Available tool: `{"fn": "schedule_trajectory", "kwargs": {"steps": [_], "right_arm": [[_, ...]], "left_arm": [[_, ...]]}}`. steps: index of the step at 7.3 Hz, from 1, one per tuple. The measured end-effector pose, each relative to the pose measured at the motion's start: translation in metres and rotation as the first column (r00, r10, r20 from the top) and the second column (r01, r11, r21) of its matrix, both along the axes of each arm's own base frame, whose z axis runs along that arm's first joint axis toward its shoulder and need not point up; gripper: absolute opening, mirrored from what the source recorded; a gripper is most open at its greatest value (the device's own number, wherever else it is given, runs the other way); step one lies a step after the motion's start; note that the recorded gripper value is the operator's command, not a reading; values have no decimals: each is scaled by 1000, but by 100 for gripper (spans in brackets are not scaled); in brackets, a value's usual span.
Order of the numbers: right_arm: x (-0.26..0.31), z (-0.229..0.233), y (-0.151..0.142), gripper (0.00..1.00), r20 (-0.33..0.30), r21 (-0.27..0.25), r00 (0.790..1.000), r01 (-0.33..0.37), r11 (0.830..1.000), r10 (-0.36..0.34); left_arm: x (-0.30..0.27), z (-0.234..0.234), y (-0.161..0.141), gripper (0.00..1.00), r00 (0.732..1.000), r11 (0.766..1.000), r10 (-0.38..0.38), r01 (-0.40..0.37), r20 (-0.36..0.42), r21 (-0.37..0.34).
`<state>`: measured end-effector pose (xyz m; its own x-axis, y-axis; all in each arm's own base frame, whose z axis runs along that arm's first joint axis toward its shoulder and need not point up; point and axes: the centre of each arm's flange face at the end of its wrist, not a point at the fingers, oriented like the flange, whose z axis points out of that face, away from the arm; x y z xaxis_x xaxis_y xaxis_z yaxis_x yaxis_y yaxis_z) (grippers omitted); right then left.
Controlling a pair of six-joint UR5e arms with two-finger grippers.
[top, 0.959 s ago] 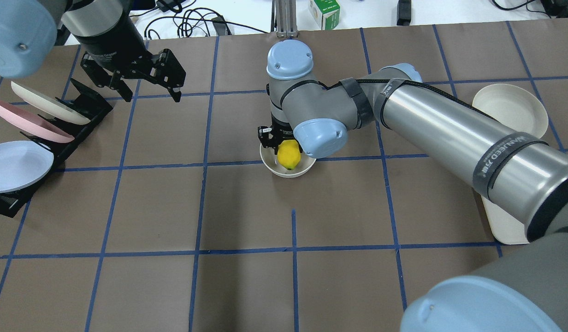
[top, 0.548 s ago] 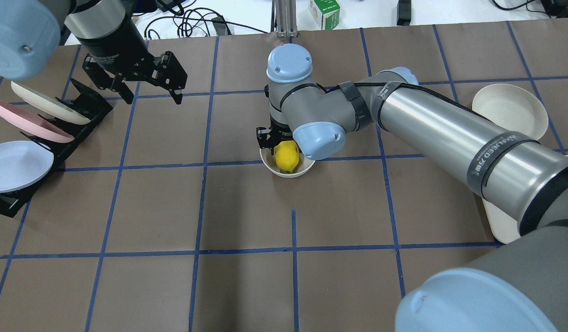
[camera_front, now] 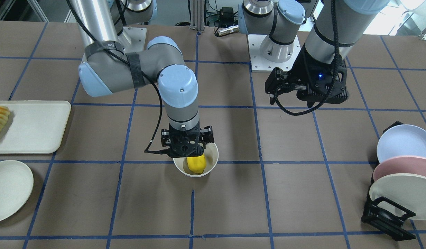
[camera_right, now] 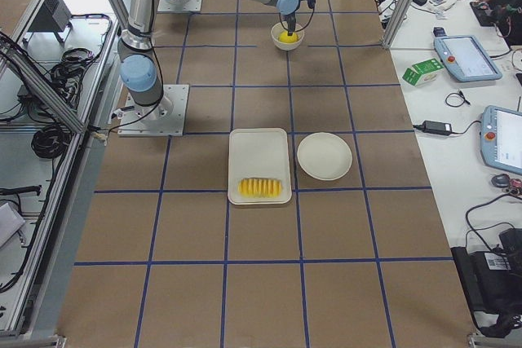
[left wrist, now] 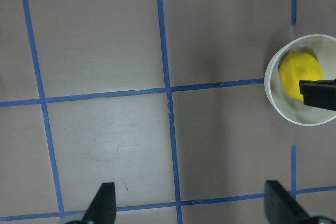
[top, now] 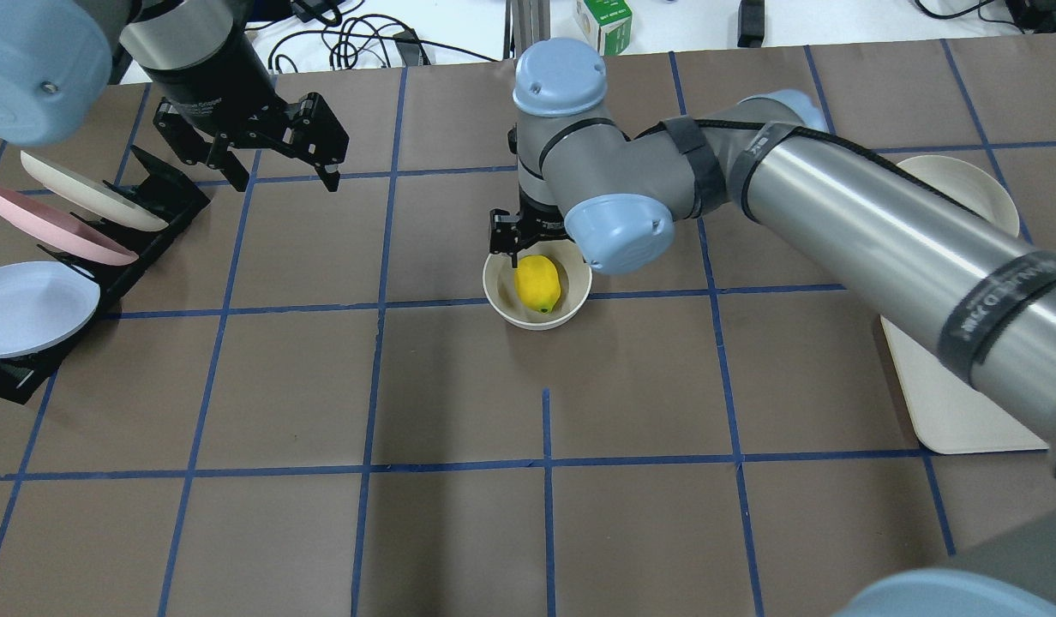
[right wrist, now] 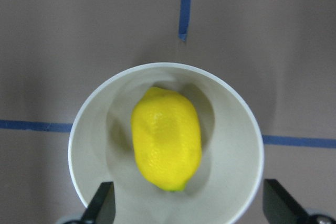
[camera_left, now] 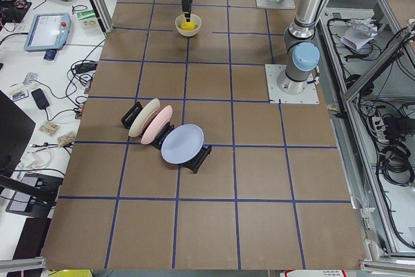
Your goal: Place bowl and put lemon in it
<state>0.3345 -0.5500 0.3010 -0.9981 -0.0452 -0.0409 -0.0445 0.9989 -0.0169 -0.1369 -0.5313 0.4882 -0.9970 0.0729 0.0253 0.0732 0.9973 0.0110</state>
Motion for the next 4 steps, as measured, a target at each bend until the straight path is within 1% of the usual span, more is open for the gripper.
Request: {"fn": "schedule_trajectory", "kwargs": {"steps": [2,4], "right_arm": [[-67,69,2,100,-11,-13,999,38,999,-38],[-124,133,27,100,-15,-15,996,85,996,-85]], "left_arm": [[0,1,0,100,1000,1000,0,0,1,-2],[0,3,0,100,1000,1000,0,0,2,-7]]}}
